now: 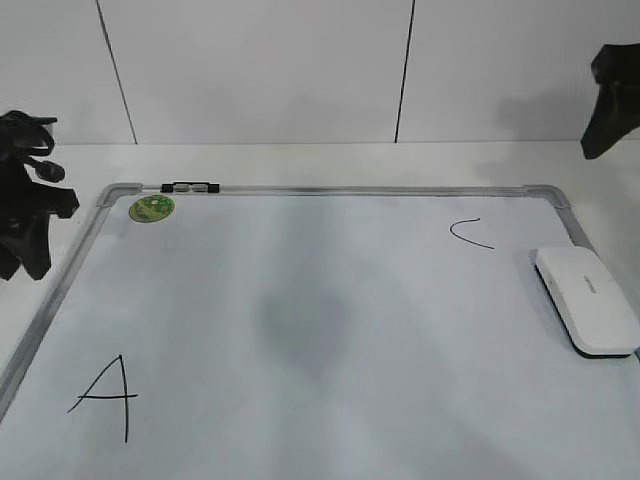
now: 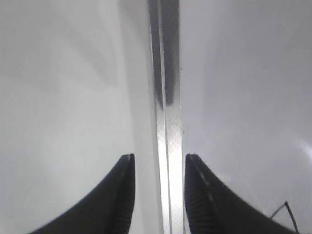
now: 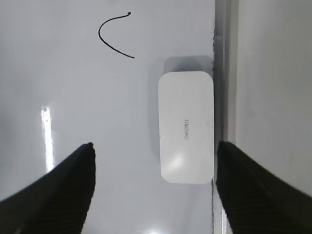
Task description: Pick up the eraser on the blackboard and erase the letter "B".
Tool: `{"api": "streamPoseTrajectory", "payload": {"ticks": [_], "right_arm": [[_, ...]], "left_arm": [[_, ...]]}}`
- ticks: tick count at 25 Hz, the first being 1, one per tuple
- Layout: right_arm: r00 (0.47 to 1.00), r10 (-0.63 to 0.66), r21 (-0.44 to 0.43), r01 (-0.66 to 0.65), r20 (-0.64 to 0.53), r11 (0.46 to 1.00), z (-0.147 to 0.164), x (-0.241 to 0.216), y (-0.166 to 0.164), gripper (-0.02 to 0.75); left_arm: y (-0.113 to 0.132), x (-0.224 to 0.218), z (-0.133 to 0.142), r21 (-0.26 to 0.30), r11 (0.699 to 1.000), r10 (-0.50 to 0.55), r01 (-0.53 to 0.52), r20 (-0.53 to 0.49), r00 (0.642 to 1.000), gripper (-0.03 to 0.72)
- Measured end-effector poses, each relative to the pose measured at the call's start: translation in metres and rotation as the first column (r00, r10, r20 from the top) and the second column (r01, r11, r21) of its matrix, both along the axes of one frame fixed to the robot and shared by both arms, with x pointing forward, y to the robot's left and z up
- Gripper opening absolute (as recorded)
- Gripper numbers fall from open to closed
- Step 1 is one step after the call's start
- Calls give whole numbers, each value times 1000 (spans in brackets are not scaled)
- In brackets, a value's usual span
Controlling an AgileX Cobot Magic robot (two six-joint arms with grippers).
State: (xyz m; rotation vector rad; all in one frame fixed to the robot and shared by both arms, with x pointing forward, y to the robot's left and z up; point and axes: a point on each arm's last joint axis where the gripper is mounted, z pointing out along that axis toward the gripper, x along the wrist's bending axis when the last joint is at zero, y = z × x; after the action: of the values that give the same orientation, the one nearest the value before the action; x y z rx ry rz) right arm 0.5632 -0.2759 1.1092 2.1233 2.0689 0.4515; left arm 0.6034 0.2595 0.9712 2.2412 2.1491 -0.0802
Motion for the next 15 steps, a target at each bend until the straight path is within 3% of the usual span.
{"api": "streamPoseTrajectory", "payload": {"ticks": [4,9,15], "right_arm": [[1000,0,1,0,4,1000,5,-28,-1,593],[1000,1,-12,-1,-6,1000,2,-70,-4,593],[999,1,-15,0,53,1000,7,-130,-7,592]], "left_arm": [[2,-9,17,10,1000,-8,9,-18,1000,263],[3,-23,46,5,1000,-9,9,54,998,261],[9,-82,75,1,1000,-9,9,105,994,256]]}}
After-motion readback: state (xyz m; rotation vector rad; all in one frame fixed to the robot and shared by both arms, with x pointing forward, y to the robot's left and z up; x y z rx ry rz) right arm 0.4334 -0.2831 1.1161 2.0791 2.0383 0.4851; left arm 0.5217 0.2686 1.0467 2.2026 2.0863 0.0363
